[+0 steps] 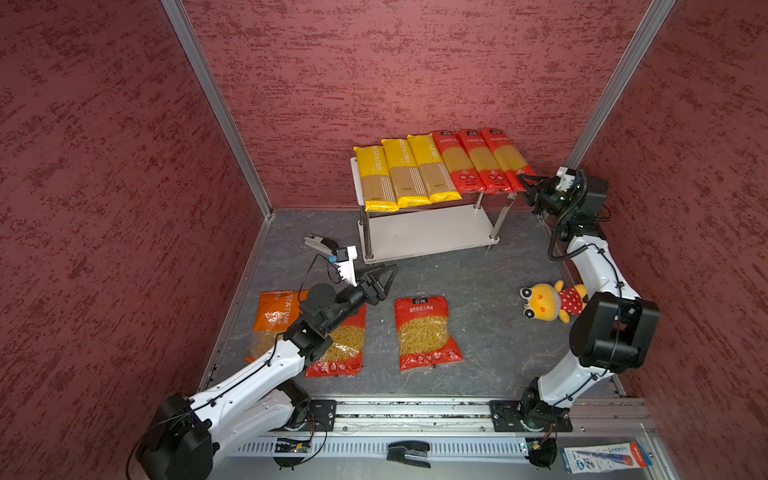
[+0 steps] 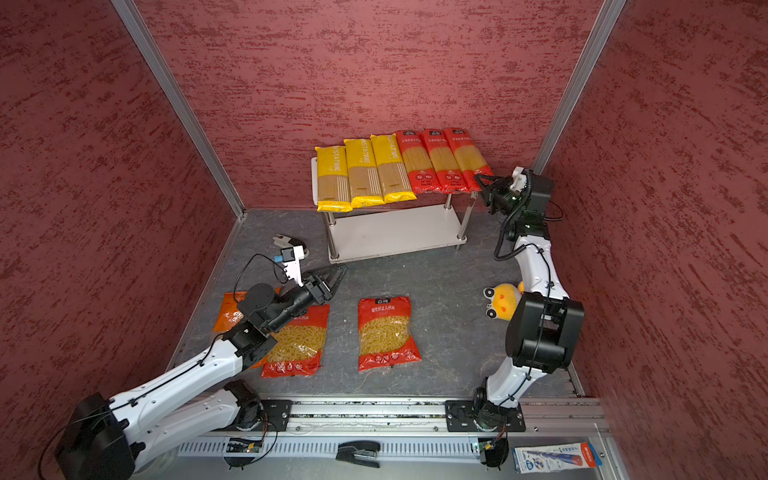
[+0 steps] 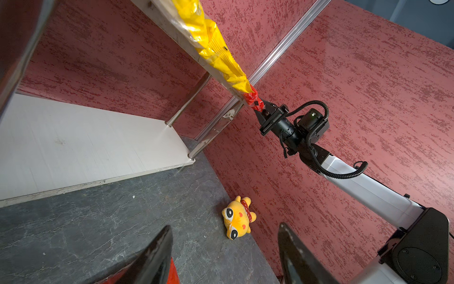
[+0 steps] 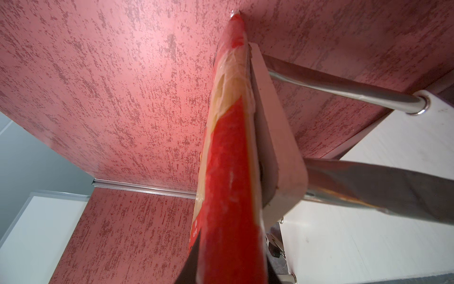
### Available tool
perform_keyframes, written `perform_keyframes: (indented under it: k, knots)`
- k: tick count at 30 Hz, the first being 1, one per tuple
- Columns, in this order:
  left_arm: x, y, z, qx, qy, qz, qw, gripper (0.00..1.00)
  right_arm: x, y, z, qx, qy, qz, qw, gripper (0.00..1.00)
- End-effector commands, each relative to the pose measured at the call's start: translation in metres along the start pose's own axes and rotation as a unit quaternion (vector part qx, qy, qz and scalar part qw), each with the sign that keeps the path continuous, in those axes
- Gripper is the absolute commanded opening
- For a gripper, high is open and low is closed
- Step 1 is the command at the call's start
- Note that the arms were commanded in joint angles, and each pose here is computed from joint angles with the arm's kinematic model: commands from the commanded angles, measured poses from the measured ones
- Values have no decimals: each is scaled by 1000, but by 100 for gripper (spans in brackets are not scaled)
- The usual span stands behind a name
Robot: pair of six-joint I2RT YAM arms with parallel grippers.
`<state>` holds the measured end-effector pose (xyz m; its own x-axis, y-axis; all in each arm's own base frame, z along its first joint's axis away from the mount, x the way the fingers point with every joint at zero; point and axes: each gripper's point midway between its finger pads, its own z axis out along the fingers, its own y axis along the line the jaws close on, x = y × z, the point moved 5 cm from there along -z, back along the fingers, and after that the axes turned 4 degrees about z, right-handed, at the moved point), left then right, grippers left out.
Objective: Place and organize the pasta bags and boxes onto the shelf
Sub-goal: 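Lay the red bag beside the other red bags and push it flat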
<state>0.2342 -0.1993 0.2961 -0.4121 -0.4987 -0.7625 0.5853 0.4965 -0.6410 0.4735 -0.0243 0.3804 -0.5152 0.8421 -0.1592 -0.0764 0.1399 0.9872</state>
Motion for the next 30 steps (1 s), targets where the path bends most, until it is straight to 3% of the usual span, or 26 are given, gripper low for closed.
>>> perform_keyframes:
  k: [1,30]
  knots:
    - [-3,-2,-2,-2,-9,16,1000,67,27,11,17,-23,61,-12,998,0]
    - [-3,-2,-2,-1,-9,22,1000,67,61,11,40,-18,125,-15,992,0]
